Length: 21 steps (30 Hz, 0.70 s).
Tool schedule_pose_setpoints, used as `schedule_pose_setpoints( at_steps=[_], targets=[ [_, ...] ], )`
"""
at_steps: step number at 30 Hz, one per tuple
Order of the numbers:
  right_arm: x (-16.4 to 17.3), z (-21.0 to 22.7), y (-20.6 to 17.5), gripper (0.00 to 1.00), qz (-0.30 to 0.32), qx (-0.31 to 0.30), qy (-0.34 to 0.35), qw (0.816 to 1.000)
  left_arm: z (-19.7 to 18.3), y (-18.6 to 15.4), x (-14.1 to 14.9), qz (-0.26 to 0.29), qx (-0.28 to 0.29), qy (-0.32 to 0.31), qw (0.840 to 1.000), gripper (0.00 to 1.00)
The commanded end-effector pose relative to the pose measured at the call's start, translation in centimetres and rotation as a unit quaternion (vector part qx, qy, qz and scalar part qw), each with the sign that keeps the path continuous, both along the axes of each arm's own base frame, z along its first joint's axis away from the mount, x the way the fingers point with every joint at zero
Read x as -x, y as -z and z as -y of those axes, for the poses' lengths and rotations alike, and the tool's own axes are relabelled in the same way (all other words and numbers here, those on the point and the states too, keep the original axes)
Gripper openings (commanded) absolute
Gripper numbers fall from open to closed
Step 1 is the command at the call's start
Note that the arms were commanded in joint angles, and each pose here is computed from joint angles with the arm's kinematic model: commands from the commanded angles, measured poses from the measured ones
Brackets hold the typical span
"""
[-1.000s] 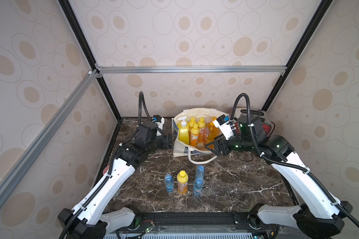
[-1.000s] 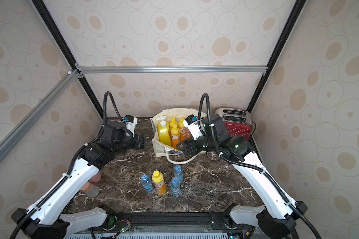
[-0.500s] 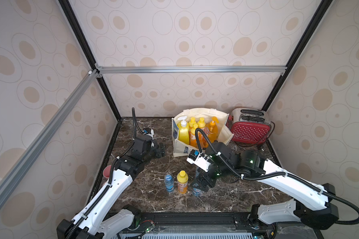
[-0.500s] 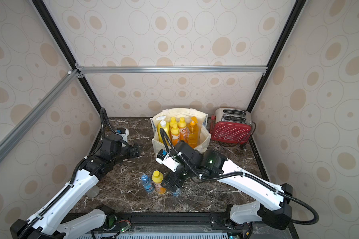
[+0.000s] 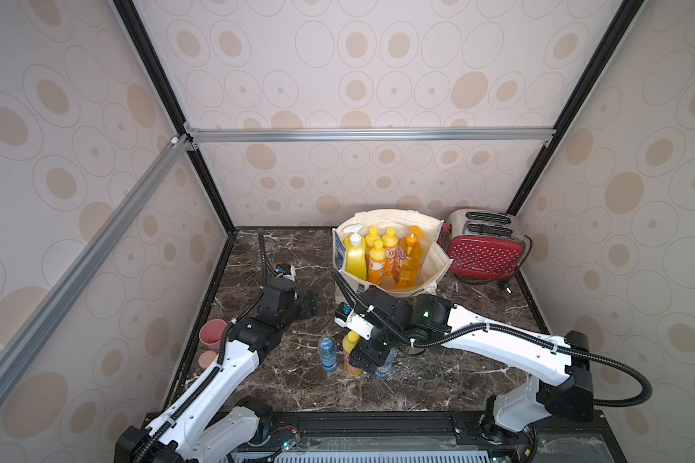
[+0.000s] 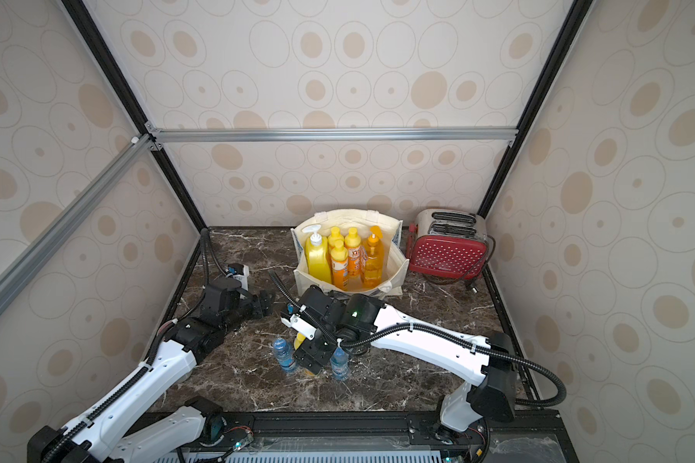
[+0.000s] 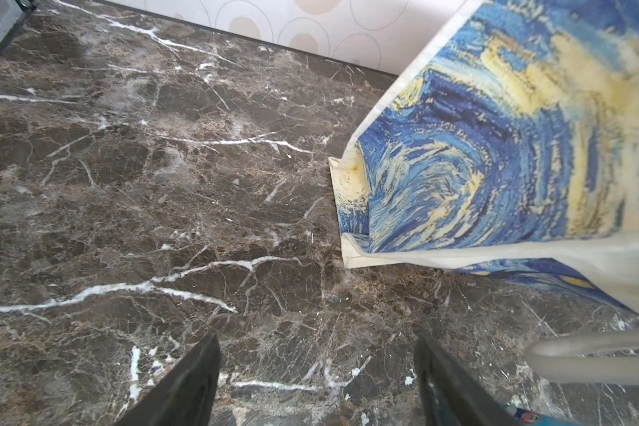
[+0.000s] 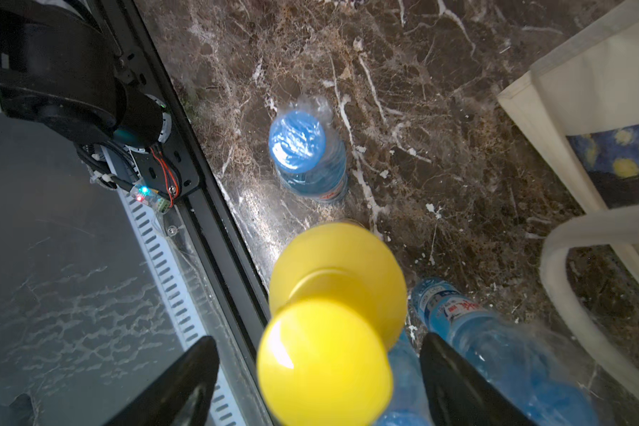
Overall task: Pack dish soap into the shopping bag
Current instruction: Pick up the bottle of dish soap at the center of the board.
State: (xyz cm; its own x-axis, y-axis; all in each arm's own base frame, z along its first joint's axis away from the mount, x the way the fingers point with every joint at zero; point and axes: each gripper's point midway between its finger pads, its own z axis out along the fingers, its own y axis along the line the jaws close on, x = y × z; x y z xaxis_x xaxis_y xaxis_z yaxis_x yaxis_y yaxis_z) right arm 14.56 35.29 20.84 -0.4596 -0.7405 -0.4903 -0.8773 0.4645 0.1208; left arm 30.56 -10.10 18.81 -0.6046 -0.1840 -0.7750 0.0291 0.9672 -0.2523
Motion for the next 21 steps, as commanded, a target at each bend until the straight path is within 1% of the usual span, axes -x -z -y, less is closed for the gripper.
schedule_pose_setpoints(
  at_steps=[1, 7, 12, 16, 21],
  targets=[
    [-0.7, -1.5, 0.1, 0.86, 0.017, -0.006, -0.006, 1.000, -0.2, -1.0, -0.4, 0.023, -0.001, -0.004, 1.000, 0.82],
    [-1.4, -2.2, 1.4, 0.81, 0.023, 0.012, -0.005, 1.000, -0.1, -0.9, -0.4, 0.024, -0.001, -0.001, 1.000, 0.82],
    [-1.7, -2.1, 1.6, 0.67, 0.029, 0.018, -0.002, 0.999, -0.1, -1.0, -0.4, 0.024, 0.000, 0.000, 1.000, 0.82],
    [-1.9, -1.7, 0.7, 0.57, 0.037, 0.016, 0.002, 0.999, 0.0, -1.1, -0.4, 0.025, 0.001, 0.003, 1.000, 0.82],
    [-1.9, -1.0, -1.9, 0.50, 0.056, -0.002, 0.005, 0.998, 0.4, -1.5, -0.5, 0.028, 0.011, 0.010, 1.000, 0.82]
  ],
)
